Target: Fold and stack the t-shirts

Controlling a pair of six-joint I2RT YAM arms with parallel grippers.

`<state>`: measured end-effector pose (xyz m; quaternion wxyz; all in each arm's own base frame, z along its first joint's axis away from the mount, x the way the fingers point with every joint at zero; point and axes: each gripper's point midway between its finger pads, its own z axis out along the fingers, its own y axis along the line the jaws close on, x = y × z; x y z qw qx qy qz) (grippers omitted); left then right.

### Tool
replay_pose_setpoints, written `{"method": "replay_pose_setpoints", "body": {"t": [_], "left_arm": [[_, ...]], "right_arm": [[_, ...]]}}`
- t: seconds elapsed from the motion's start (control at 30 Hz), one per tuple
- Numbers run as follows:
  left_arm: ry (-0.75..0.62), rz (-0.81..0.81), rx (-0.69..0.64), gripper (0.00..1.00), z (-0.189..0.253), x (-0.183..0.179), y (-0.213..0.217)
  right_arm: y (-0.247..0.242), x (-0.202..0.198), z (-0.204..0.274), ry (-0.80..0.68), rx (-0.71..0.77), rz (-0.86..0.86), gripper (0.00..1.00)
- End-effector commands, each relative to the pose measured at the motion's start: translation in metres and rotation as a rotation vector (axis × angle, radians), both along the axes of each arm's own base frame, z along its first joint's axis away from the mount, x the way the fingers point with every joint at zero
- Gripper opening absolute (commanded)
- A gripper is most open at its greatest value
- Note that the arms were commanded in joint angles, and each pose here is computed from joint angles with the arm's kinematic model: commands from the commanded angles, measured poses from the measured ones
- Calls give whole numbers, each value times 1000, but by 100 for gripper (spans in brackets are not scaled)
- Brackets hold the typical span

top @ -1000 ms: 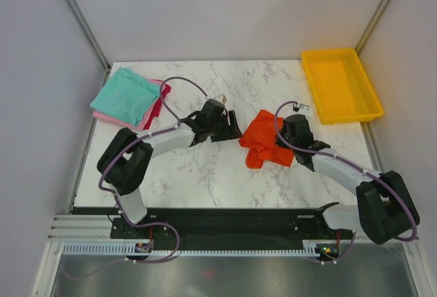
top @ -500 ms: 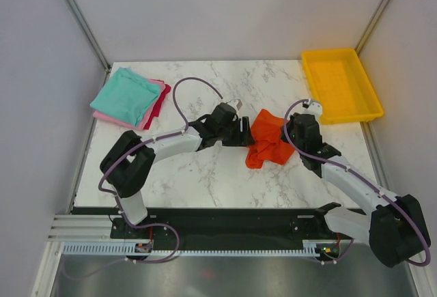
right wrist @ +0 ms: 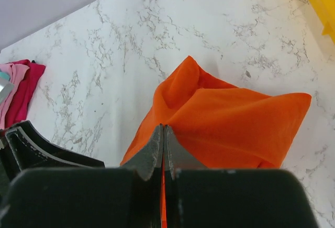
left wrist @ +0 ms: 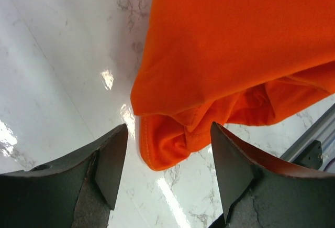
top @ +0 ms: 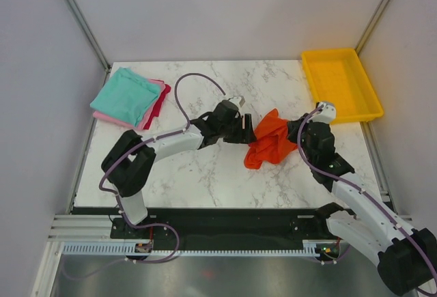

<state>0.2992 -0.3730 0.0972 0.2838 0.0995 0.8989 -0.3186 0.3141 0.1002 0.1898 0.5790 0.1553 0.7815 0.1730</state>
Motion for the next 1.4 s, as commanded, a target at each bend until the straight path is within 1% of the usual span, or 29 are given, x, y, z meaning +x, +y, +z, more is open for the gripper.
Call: {"method": "replay_pose_setpoints", "body": {"t": [0.0,0.1,0.13,0.17,0.27,0.47,0.57,0.6,0.67,0.7,0.73,0.77,0.8,0.83,0.87,0.9,0.93,1.0,1.03,1.1,1.13,1.17,1.27,1.37], "left_arm": [[-97,3,69,72,4,24,-4],[-107,16,107,72,2,35,-7],[-113,33,146,72,-8,41,-3],[-118,39,155,72,-8,46,-5],[-84,51,191,71,-24,51,-4],[-40,46,194,71,-42,53,-7],[2,63,202,71,-54,59,-3],[44,46,168,70,-56,54,-7],[84,53,145,69,-60,55,-4],[91,59,126,68,-54,54,-4],[81,71,117,69,-49,55,-3],[88,76,124,71,-53,49,3],[62,79,76,73,-33,47,2],[12,76,8,94,-18,51,-5],[29,73,4,100,-28,38,4],[16,75,-44,100,-20,36,2],[-15,73,-87,100,-2,33,2],[-38,69,-118,99,0,29,4],[-58,67,-131,97,8,28,5],[-75,44,-135,93,10,26,4],[-83,28,-141,86,12,25,2],[-80,18,-138,84,10,23,-1],[-96,-33,-146,83,11,14,-11],[-109,-51,-136,83,11,11,-18]], "right_arm": [[1,4,6,-35,3,0,0],[3,4,6,-35,5,7,0],[4,4,7,-39,6,12,0],[3,3,8,-41,8,10,0],[0,1,12,-58,12,-3,0],[-10,-3,19,-87,21,-49,0],[-13,-4,20,-91,23,-61,0],[-14,-4,20,-92,21,-65,0],[-16,-5,21,-96,21,-73,0],[-17,-5,21,-96,23,-80,0],[-17,-5,20,-95,21,-81,0],[-19,-5,20,-95,22,-91,0],[-18,-5,20,-92,22,-91,0],[-19,-5,19,-90,21,-94,0],[-18,-5,19,-89,22,-93,0],[-18,-4,17,-82,18,-93,0],[-18,-3,16,-79,21,-95,0],[-18,-2,14,-69,17,-94,0],[-17,-1,14,-68,18,-93,0],[-16,-1,13,-63,17,-91,0],[-17,-1,13,-64,16,-94,0],[-17,-1,13,-64,16,-94,0],[-17,-1,13,-62,16,-96,0],[-17,-1,12,-58,17,-98,0]]}}
